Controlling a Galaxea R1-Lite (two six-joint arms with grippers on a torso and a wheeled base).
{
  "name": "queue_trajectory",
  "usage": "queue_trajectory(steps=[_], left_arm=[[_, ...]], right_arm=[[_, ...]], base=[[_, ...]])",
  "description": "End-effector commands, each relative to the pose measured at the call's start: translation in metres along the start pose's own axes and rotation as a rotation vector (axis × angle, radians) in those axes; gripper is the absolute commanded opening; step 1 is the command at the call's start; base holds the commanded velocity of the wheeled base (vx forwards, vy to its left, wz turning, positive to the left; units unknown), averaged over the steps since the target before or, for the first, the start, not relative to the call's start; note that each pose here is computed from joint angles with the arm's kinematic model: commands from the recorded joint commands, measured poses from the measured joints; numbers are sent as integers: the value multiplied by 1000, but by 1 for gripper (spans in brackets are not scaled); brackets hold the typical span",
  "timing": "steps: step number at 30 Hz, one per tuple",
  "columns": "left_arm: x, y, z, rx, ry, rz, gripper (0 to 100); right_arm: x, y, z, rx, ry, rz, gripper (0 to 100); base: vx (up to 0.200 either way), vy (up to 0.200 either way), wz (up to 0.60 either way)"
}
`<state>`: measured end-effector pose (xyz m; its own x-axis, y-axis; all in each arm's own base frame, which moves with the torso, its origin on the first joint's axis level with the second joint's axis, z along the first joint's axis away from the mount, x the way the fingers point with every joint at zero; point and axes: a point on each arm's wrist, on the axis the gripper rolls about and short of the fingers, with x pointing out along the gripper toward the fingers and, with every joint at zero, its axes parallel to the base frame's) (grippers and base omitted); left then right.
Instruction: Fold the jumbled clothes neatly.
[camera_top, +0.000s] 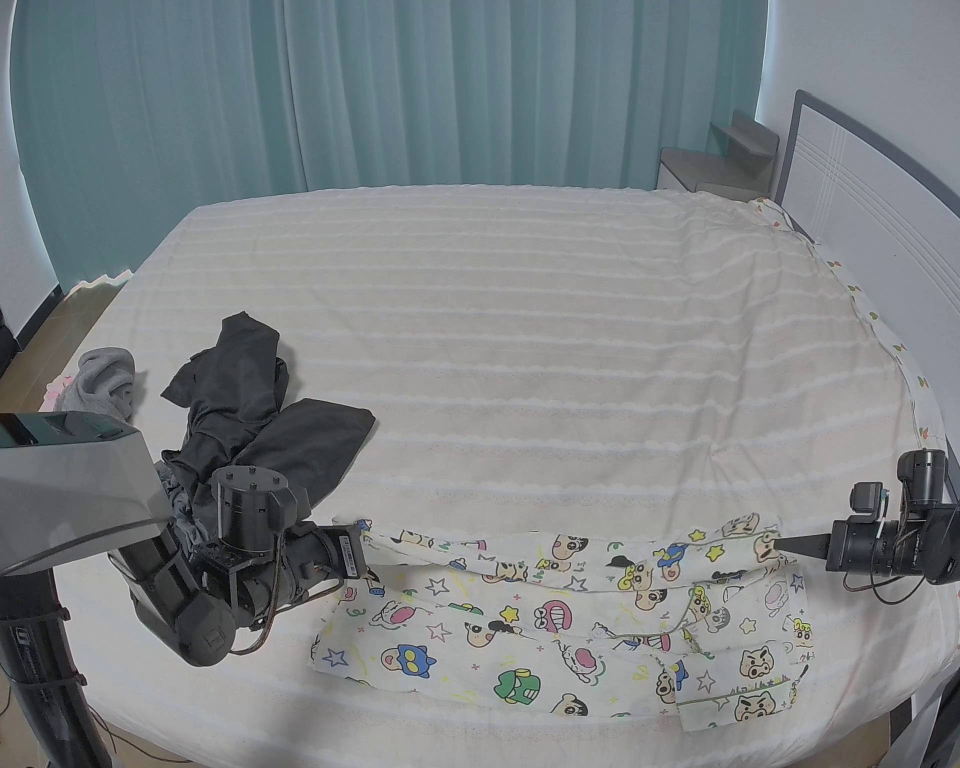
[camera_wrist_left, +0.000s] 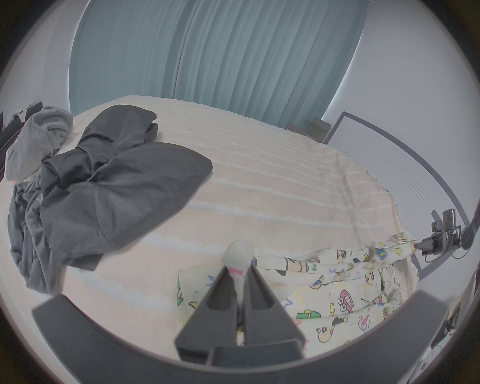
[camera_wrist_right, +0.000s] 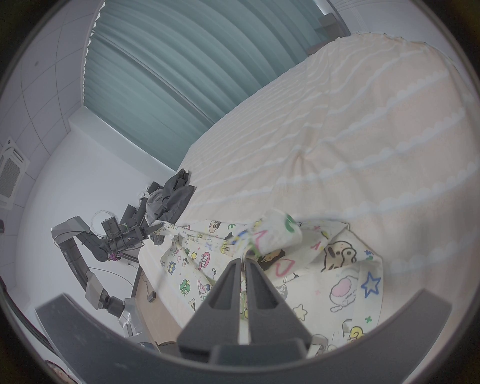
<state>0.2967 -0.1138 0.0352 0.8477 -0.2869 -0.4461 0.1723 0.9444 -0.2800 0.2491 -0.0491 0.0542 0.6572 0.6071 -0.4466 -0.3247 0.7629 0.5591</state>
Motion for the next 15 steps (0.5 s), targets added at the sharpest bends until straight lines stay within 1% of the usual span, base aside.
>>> queue_trajectory(steps=[1,8,11,14,15], left_arm=[[-6,0,-11,6,32,1,0],[-10,2,-17,4,31,-3,0],[-11,3,-19,5,35,-1,0],[-12,4,-21,6,44,4,0],[-13,4,-23,6,51,4,0]], right_arm=[[-7,0,-7,13,3,1,0],[-10,1,-17,27,21,1,0],[-9,-1,-15,27,19,-4,0],[-10,-4,-16,41,16,-18,0],[-11,-6,-19,58,22,-24,0]], base=[[0,0,0],[0,0,0],[0,0,0],[0,0,0],[0,0,0]])
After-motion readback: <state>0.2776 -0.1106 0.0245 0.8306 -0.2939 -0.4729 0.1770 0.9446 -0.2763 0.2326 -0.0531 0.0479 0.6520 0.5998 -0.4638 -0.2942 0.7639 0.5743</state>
